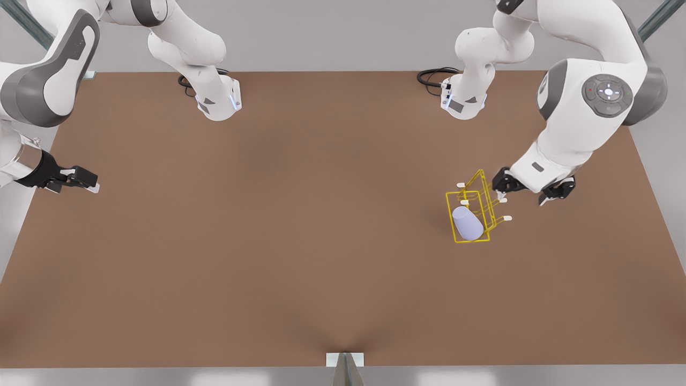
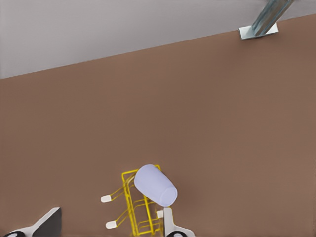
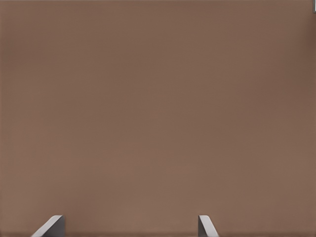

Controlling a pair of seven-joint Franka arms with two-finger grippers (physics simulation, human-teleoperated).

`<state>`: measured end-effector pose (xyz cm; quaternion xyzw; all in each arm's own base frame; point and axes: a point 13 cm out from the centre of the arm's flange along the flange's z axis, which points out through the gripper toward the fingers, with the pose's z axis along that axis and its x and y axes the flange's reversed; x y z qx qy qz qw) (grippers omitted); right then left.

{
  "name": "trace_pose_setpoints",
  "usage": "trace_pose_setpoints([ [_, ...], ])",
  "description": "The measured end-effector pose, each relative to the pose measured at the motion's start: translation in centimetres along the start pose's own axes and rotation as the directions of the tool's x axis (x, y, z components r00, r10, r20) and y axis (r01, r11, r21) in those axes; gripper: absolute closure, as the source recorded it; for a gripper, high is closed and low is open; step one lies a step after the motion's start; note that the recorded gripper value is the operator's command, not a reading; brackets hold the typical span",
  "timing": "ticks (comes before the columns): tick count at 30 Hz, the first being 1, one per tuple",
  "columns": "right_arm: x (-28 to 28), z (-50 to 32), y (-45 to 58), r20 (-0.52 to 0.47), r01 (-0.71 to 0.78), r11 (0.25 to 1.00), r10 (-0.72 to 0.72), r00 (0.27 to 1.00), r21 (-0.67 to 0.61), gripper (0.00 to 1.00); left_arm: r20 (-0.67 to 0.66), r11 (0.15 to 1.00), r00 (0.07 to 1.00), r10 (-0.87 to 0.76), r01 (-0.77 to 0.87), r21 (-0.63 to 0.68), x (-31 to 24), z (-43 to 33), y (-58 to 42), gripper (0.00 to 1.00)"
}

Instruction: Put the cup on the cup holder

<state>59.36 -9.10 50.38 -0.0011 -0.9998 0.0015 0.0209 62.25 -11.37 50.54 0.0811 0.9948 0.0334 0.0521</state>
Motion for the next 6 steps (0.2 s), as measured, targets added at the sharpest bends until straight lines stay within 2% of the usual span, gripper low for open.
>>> trace_pose_setpoints([
  [6,-0.02,0.03,0.14,-0.001,0.002,1.0,-0.002,1.0,0.0,0.0,-0.038,0.995,0.994,-0.1,0.101,0.026,0.61,0.75,0.65,0.0],
])
